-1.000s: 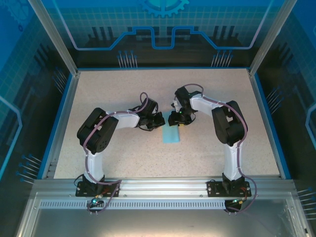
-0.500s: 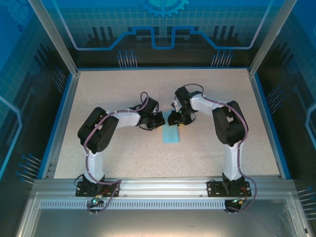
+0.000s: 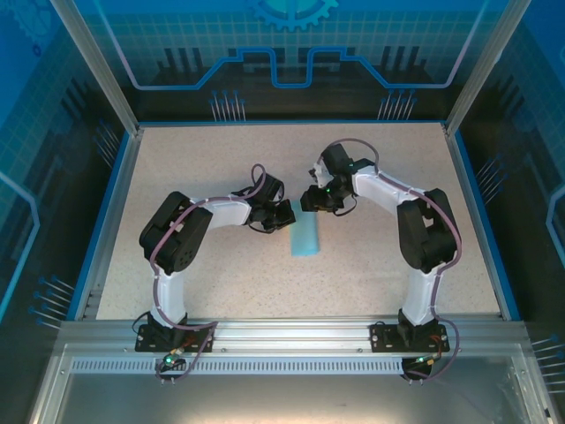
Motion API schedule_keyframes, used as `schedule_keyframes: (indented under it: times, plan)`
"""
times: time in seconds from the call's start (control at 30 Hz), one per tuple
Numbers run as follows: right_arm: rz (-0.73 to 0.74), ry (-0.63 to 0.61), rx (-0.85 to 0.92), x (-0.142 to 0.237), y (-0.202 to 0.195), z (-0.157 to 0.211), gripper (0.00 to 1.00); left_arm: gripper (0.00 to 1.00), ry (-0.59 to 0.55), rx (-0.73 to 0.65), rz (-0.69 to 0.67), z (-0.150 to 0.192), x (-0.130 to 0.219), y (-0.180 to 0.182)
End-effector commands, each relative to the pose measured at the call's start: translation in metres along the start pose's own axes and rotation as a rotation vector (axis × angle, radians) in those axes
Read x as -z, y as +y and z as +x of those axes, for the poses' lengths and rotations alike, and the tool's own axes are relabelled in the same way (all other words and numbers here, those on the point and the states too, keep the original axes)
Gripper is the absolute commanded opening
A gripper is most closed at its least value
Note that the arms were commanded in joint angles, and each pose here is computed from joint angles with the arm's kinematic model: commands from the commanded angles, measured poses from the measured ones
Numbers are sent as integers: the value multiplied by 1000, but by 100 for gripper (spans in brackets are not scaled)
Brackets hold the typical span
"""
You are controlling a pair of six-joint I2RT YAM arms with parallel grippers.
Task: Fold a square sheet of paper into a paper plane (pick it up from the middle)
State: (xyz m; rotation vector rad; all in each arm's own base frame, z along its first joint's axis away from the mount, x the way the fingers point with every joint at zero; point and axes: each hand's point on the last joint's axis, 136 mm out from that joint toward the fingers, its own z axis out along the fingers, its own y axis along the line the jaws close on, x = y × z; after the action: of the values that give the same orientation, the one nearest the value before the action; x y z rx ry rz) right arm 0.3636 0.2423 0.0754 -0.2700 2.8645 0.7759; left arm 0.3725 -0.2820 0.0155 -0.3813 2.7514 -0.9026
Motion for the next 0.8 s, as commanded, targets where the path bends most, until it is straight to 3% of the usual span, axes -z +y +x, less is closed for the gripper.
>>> schedule_keyframes:
  times: [0.0, 0.23, 0.77]
  plan:
    - [-72, 58, 11, -13, 12, 12, 34, 0, 69, 47, -90, 18, -12, 25]
    - [-64, 98, -14, -28, 4, 21, 25, 0, 72, 54, -103, 18, -13, 28]
    - [10, 139, -66, -45, -26, 35, 24, 0, 73, 58, -128, 19, -13, 34]
